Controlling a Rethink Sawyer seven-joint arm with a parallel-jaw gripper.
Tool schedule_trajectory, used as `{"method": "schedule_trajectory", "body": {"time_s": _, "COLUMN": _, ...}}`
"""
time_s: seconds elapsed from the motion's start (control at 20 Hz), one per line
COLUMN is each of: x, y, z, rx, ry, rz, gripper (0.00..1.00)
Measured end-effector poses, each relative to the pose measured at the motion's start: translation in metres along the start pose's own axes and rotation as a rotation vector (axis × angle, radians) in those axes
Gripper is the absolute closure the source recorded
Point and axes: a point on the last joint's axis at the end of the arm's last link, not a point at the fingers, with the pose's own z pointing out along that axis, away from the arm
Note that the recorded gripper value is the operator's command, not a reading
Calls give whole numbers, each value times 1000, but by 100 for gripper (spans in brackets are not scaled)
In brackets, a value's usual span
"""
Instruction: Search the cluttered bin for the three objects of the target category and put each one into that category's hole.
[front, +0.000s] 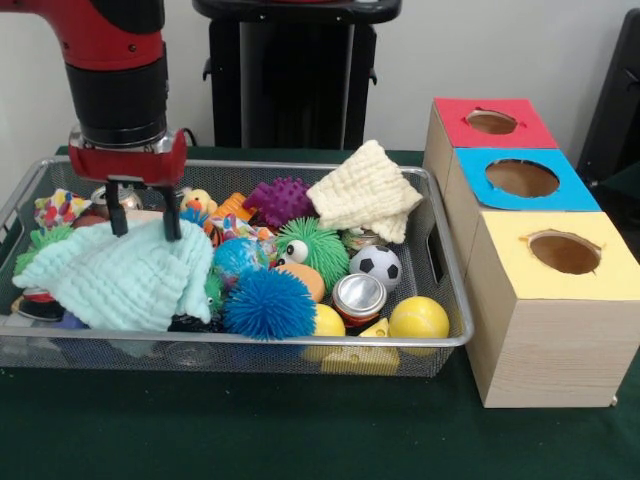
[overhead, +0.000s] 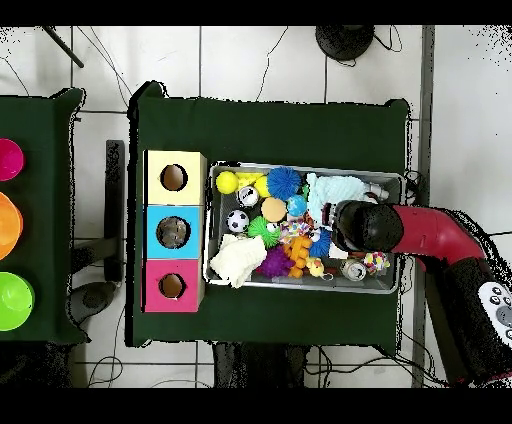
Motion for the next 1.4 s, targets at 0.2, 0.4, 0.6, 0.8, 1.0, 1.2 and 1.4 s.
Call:
{"method": "schedule_trajectory", "body": {"time_s": 0.2, "x": 10, "y": 3, "z": 8, "rx": 1, "ry": 18, "rz": -21, "gripper": 0}}
{"method": "schedule_trajectory", "body": {"time_s": 0.4, "x": 14, "y": 5, "z": 16, "rx": -1, "ry": 20, "rz": -31, "gripper": 0}}
{"method": "schedule_trajectory", "body": {"time_s": 0.6, "x": 17, "y": 9, "z": 28, "rx": -13, "ry": 18, "rz": -35, "gripper": 0}}
{"method": "schedule_trajectory", "body": {"time_s": 0.8, "x": 18, "y": 12, "z": 36, "rx": -24, "ry": 7, "rz": -33, "gripper": 0}}
{"method": "schedule_trajectory", "body": {"time_s": 1.0, "x": 17, "y": 14, "z": 40, "rx": -30, "ry": -4, "rz": -33, "gripper": 100}}
{"method": "schedule_trajectory", "body": {"time_s": 1.2, "x": 17, "y": 15, "z": 40, "rx": -29, "ry": -6, "rz": -36, "gripper": 100}}
{"method": "schedule_trajectory", "body": {"time_s": 1.4, "x": 15, "y": 16, "z": 37, "rx": -24, "ry": -10, "rz": -42, "gripper": 100}}
